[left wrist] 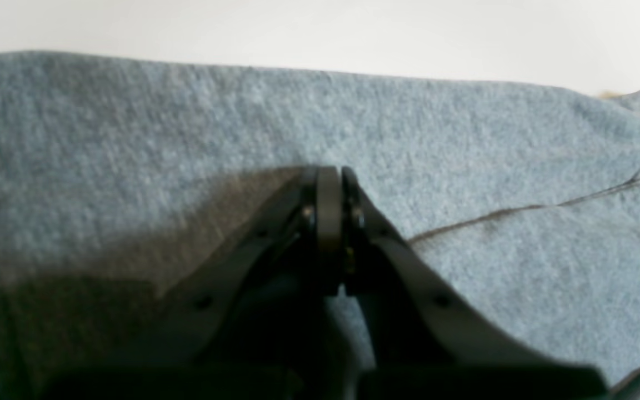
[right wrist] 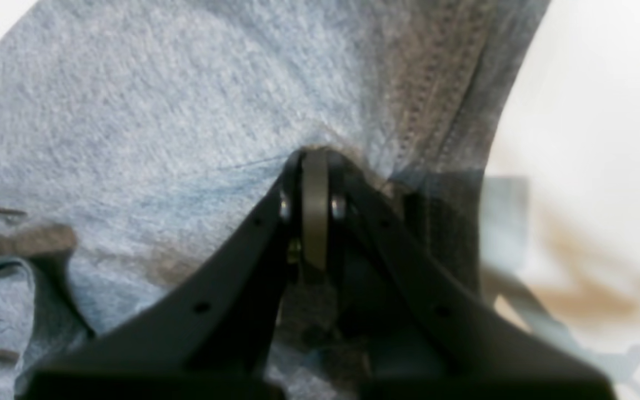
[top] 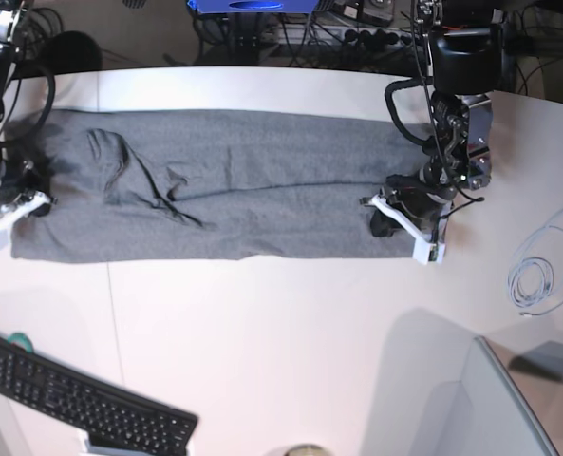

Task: Layout the t-shirt on the table in an organized manner, then fold the t-shirt properly
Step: 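Grasp the folded shirt's ends with both grippers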

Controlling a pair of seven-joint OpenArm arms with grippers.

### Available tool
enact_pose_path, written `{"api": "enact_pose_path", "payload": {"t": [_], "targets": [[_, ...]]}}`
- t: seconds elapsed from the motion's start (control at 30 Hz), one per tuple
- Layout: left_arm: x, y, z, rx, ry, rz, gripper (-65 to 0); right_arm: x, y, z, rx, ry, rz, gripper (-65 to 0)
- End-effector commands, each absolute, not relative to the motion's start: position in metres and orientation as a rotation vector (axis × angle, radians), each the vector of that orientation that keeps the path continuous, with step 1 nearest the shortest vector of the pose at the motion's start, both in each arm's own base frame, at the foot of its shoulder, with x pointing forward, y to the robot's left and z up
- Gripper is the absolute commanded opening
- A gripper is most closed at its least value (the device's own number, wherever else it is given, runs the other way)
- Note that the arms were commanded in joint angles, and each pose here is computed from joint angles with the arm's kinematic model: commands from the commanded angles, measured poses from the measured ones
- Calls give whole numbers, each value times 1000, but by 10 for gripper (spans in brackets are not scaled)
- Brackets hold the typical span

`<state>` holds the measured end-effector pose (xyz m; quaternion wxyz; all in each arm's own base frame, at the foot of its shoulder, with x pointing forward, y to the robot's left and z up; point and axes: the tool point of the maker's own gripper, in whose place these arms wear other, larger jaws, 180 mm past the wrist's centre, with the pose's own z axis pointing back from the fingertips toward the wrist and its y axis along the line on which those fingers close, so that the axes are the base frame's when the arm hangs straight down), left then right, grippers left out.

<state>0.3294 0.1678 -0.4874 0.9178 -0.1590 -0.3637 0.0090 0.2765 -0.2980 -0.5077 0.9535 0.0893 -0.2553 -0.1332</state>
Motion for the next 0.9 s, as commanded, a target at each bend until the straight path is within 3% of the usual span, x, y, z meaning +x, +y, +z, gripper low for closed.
{"api": "enact_pose_path", "payload": {"t": [0.0,0.17,0.4,0.63,0.87], "targets": [[336,168,-482,-319,-756,7,-650,250,-314,-520,102,-409,-270,-642],[349,170,-454,-308,-831,-25,-650,248,-313,-521,106,-407,-274,-642],[323,185,-398,-209,-867,-107,-650,240,-313,-524,104,-392,-278,-642],[270,192,-452,-209,-702,-71,-650,231,-313,-529,111,-386,-309,-642],[249,206,-483,-213,-674,-12,-650,228,-311,-530,114,-383,-316,-642]]}}
